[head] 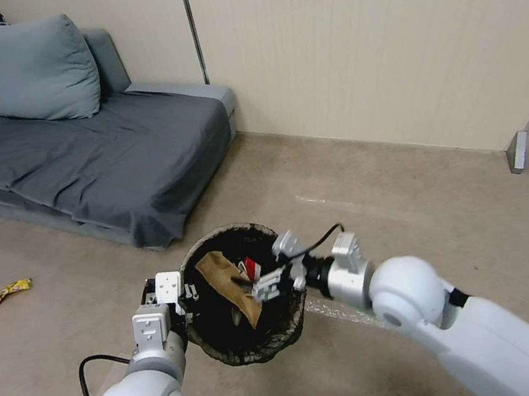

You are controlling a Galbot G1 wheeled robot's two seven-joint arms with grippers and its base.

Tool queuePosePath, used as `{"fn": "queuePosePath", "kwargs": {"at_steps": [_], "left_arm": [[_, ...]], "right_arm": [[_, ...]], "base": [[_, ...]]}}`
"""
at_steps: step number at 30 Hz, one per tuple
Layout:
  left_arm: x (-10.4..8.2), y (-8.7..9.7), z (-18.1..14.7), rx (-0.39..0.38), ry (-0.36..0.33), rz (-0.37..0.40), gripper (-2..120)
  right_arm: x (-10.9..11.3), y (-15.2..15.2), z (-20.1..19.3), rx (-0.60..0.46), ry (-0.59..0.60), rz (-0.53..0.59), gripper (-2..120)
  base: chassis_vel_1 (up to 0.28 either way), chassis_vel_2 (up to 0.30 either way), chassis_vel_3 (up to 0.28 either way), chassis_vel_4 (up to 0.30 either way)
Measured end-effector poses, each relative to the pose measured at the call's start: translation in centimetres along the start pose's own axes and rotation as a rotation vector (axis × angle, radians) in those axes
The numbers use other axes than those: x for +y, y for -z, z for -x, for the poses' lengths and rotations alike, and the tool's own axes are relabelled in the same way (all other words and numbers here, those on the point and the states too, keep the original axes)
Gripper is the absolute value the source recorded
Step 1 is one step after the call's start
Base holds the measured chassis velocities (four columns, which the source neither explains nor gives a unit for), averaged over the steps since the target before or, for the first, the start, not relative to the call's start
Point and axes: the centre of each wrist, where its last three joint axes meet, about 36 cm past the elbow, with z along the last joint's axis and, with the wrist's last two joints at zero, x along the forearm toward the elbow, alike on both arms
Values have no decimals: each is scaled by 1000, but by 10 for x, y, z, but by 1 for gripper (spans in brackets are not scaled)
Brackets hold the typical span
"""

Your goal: Pick up the trash bin, then pick up the garbage from the floor and place it into the trash bin.

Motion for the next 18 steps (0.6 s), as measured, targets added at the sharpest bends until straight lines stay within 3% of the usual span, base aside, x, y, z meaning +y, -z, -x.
{"fn": "queuePosePath", "kwargs": {"at_steps": [3,4,7,8,11,12,14,16,18], "left_arm": [[1,2,-1,-6,-7,-3,0],[1,2,-1,-6,-7,-3,0],[1,3,-1,-10,-6,0,0],[1,3,-1,-10,-6,0,0],[1,3,-1,-16,-2,-1,0],[1,3,-1,-16,-2,-1,0],[0,2,-1,-27,8,-4,0],[-1,2,-1,-30,9,-6,0],[-3,1,0,-36,11,-13,0]], "right_arm": [[-18,32,-27,-132,-183,-46,100],[-18,32,-27,-132,-183,-46,100],[-36,44,-64,-240,-427,-132,100],[-36,44,-64,-240,-427,-132,100],[-38,26,-99,-271,-690,-180,100],[-38,26,-99,-271,-690,-180,100],[-34,5,-124,-273,-897,-230,100],[-33,-1,-129,-270,-935,-241,100],[-28,-22,-149,-270,-1074,-301,100]], "base": [[0,0,0,0],[0,0,0,0],[0,0,0,0],[0,0,0,0],[0,0,0,0],[0,0,0,0],[0,0,0,0],[0,0,0,0],[0,0,0,0]]}}
